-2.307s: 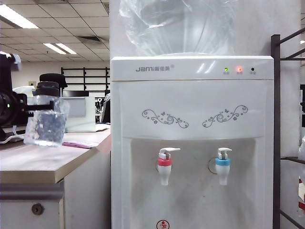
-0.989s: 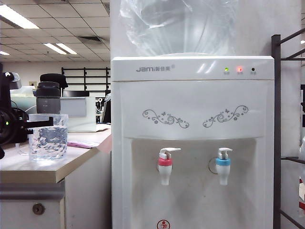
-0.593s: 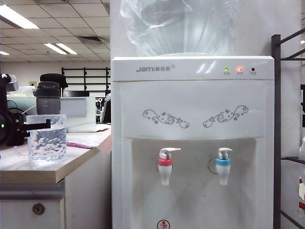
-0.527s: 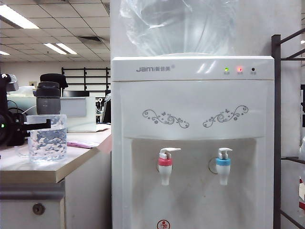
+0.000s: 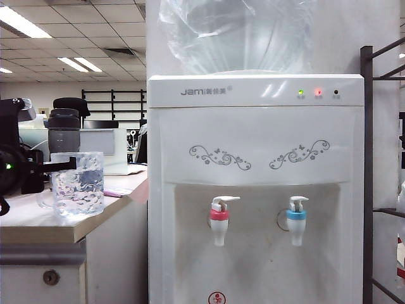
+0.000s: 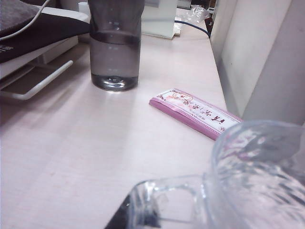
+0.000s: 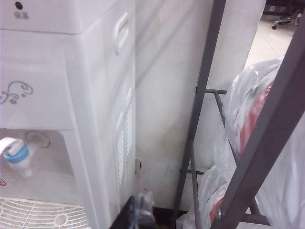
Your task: Pick up the plastic mug from the left desk, go to the hot water outlet of the water dispenser, press the vertical switch to get some water, then put the mug back on the desk.
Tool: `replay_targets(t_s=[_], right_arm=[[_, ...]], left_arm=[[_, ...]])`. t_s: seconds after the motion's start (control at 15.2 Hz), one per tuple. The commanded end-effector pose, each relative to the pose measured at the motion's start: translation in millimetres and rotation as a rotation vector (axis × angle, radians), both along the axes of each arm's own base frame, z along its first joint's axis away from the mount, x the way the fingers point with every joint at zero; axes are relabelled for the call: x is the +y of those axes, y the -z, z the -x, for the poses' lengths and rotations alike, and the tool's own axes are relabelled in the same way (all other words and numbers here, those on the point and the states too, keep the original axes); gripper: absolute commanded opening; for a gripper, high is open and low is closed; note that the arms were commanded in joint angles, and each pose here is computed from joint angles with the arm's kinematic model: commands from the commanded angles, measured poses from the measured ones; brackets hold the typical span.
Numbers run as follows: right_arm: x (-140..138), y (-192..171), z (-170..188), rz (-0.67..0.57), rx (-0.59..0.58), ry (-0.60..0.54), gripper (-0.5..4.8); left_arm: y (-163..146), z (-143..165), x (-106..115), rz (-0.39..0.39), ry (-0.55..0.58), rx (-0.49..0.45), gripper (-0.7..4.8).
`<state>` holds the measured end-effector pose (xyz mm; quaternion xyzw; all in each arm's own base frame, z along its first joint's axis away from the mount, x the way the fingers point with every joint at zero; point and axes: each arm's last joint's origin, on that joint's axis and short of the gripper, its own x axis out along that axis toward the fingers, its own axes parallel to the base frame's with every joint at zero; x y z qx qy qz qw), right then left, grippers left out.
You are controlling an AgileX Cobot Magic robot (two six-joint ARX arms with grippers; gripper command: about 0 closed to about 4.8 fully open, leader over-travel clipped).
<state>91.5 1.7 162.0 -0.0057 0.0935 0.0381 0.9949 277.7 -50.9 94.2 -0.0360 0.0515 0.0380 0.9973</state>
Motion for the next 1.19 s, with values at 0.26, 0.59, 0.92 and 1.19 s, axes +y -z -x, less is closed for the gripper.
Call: replay_targets(t_s=[0.26, 0.59, 0.92, 1.19], right_arm=[[0.1, -2.3, 0.0, 0.003, -0.015, -0.002, -0.05], [0.1, -2.3, 0.0, 0.003, -0.015, -0.003, -0.05], [0.1, -2.3, 0.0, 0.003, -0.015, -0.003, -0.05], [0.1, -2.3, 0.0, 0.003, -0.015, -0.002, -0.05]], left_arm=[[-0.4, 0.8, 2.3, -0.028, -0.088, -0.004, -0.06], [-0.7, 3.2, 10.0, -0.057, -0.364, -0.007, -0.06], [0.7, 3.1, 9.6, -0.055, -0.349, 0.007, 0.14], [1.6, 3.2, 9.6, -0.062, -0.349, 0.017, 2.1]])
